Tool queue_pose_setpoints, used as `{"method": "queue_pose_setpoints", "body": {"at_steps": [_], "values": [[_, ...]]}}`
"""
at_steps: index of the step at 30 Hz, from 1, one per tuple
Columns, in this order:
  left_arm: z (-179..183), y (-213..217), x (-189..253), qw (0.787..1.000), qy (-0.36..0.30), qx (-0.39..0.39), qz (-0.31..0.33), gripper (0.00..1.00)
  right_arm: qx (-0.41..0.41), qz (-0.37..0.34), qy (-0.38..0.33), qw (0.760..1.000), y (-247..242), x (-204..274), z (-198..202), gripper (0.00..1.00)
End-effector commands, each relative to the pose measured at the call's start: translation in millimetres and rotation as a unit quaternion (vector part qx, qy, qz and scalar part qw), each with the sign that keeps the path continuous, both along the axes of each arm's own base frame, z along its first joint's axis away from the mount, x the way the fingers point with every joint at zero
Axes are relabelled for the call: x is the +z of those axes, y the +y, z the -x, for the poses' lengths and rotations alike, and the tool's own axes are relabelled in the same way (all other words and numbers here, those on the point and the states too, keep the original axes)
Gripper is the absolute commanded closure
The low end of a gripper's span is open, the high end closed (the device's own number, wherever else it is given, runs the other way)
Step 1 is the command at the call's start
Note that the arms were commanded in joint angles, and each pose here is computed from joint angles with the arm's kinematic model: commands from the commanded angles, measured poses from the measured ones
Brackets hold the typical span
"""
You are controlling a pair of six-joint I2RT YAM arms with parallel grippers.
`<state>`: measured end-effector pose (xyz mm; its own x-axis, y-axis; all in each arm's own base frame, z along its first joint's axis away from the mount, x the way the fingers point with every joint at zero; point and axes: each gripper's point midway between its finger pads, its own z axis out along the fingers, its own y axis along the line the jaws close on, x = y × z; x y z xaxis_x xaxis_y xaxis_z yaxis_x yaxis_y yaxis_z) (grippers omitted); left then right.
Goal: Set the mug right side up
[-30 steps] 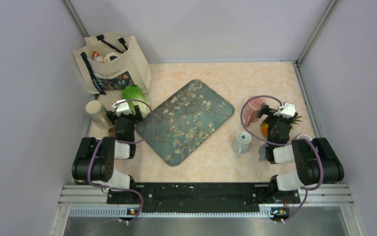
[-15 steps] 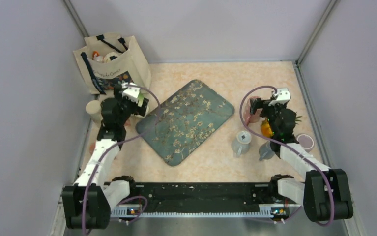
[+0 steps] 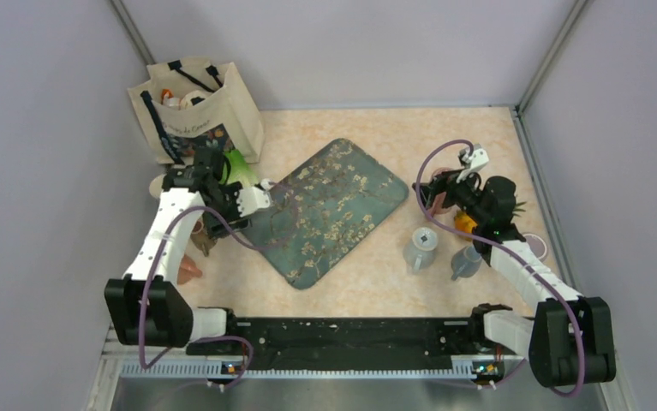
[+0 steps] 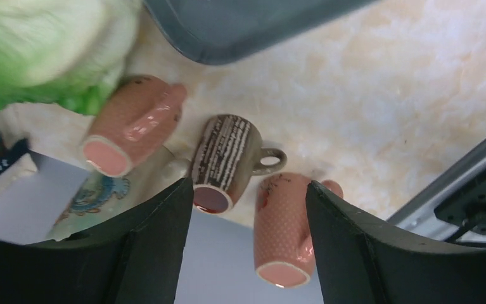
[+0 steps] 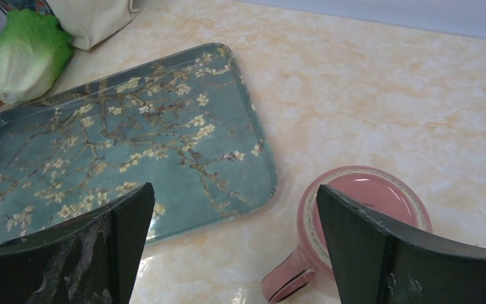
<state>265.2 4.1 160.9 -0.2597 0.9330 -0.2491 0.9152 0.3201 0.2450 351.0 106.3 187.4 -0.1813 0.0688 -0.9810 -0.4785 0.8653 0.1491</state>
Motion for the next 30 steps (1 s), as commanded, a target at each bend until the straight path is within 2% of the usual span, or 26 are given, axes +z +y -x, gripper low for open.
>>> {"method": "queue_pose_setpoints", "body": {"at_steps": [1, 4, 6, 10, 14, 19, 24, 30], "values": [[-7.1, 23.3, -15.2, 0.993, 0.009, 0.017, -0.119, 0.32, 0.033, -0.015, -0.028, 0.999, 12.4, 22.3, 5.6, 0.01], [-16.7, 10.8, -18.4, 0.992, 0.025, -0.002, -0.121, 0.34, 0.037, -0.016, -0.030, 0.999, 15.3, 20.1, 7.1, 0.01], [-32.1, 12.3, -22.3, 0.990, 0.012, -0.019, -0.142, 0.37, 0.037, -0.017, -0.028, 0.999, 15.8, 17.1, 7.0, 0.01], [-45.9, 14.9, -37.3, 0.982, 0.026, -0.101, -0.160, 0.44, 0.036, -0.017, -0.019, 0.999, 15.8, 11.5, 5.7, 0.01], [-58.5, 19.6, -47.0, 0.973, 0.031, -0.171, -0.151, 0.47, 0.035, -0.013, -0.015, 0.999, 15.6, 9.1, 5.0, 0.01], [-51.1, 27.3, -58.0, 0.958, 0.083, -0.240, -0.133, 0.48, 0.026, -0.003, -0.008, 1.000, 11.5, 2.9, 3.3, 0.01], [-66.4, 23.7, -72.5, 0.955, 0.065, -0.262, -0.122, 0.50, 0.025, -0.001, -0.004, 1.000, 11.3, -0.8, 2.4, 0.01], [-74.1, 28.0, -87.7, 0.953, 0.078, -0.261, -0.129, 0.53, 0.029, 0.001, 0.012, 1.000, 12.7, -7.0, -1.2, 0.01]]}}
